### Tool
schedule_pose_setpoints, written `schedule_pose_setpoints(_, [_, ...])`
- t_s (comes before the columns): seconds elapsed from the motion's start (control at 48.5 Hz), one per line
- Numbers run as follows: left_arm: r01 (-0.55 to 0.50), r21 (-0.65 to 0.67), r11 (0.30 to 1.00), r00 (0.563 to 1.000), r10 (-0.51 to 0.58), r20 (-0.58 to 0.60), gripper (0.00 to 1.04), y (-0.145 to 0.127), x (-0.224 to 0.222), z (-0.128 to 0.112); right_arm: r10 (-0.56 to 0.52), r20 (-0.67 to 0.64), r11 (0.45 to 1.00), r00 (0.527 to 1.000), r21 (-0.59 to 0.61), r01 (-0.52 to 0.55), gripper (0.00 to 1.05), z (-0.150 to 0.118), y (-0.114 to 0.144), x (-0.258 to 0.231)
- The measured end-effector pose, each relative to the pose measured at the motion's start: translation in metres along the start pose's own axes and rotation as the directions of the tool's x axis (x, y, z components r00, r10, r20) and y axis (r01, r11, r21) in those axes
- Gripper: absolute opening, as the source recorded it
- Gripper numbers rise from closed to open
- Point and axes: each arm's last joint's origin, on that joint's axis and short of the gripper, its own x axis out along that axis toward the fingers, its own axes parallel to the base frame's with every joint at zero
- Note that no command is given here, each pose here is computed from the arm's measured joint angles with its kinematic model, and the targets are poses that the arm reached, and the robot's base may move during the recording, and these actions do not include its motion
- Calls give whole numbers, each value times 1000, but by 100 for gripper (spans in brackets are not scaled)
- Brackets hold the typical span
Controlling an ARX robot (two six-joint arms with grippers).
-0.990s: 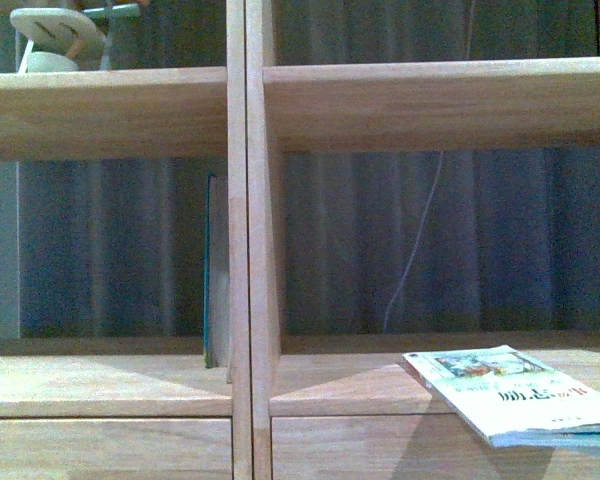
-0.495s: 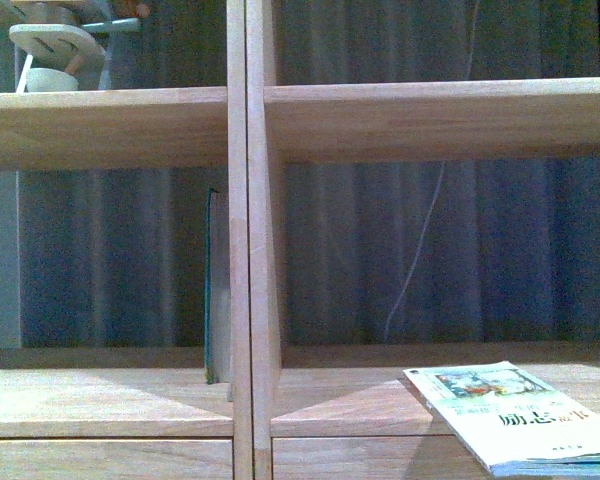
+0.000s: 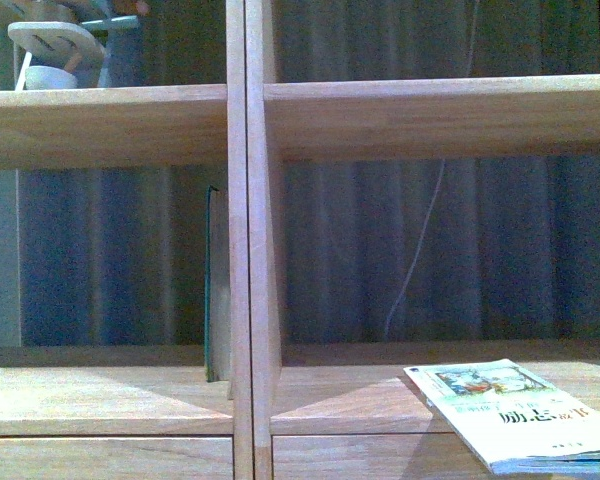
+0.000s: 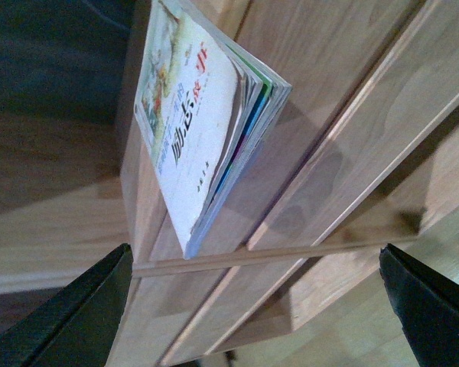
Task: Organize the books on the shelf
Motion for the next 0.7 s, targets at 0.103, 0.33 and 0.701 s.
schedule_pose_setpoints(0.103, [0, 0, 1000, 1000, 0, 0, 97, 0, 0, 0, -13, -31, 992, 999, 125, 17, 98, -3, 0, 15])
schedule_pose_setpoints(0.33, [0, 0, 1000, 1000, 0, 0, 97, 0, 0, 0, -61, -66, 963, 996, 260, 76, 98, -23, -1, 48])
schedule_pose_setpoints(0.701, [0, 0, 1000, 1000, 0, 0, 97, 0, 0, 0, -25, -54, 955, 998, 294, 40, 98, -30, 24, 91])
